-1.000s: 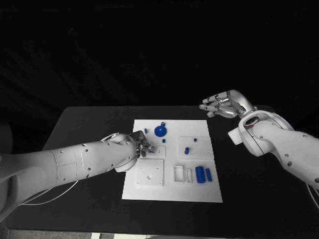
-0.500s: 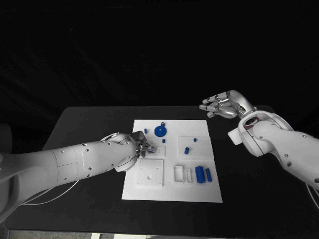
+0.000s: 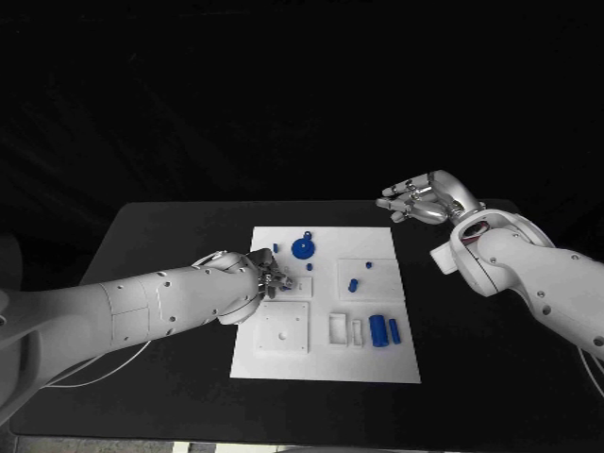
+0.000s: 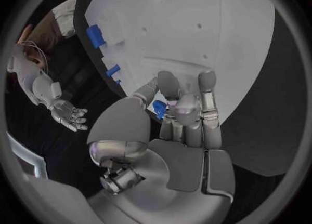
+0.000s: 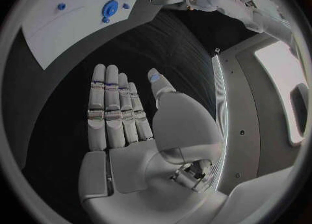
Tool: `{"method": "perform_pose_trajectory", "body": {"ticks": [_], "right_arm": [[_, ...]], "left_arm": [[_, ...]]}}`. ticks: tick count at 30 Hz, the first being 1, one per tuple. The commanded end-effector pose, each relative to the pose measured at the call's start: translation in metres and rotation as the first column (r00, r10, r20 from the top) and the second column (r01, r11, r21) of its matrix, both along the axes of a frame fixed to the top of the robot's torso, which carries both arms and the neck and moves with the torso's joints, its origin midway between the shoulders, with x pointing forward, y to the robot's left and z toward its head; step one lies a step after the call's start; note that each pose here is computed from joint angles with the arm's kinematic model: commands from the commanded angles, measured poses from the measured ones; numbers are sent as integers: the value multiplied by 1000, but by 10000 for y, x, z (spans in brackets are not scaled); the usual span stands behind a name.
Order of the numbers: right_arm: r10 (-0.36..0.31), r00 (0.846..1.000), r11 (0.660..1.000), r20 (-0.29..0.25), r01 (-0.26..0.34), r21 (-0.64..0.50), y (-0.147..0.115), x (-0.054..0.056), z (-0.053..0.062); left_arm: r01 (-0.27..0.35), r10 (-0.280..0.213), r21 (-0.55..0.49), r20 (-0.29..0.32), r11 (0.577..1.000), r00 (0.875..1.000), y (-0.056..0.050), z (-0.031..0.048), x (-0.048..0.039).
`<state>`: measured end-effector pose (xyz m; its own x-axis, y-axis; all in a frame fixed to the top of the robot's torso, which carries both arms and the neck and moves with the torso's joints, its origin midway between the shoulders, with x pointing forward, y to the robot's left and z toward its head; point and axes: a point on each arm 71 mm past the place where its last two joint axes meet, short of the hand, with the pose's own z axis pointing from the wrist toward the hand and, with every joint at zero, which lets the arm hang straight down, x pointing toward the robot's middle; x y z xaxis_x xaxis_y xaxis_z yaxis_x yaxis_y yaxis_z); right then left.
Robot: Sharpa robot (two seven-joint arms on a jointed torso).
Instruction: Assemble the parts on the task board
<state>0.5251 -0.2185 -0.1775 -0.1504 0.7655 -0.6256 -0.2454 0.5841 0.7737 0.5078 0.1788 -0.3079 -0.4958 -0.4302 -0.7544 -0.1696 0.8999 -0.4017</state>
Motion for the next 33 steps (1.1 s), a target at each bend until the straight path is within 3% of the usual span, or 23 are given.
{"method": "perform_pose_trajectory", "body": {"ticks": [1, 33], "right_arm": [[17, 1000, 1000, 1, -17, 0, 19, -5, 0], [18, 1000, 1000, -4, -18, 2, 28, -1, -21]], "left_arm": [[15, -14, 21, -60, 1000, 998, -19, -98, -57], [29, -25, 41, -105, 999, 994, -54, -128, -2]]}}
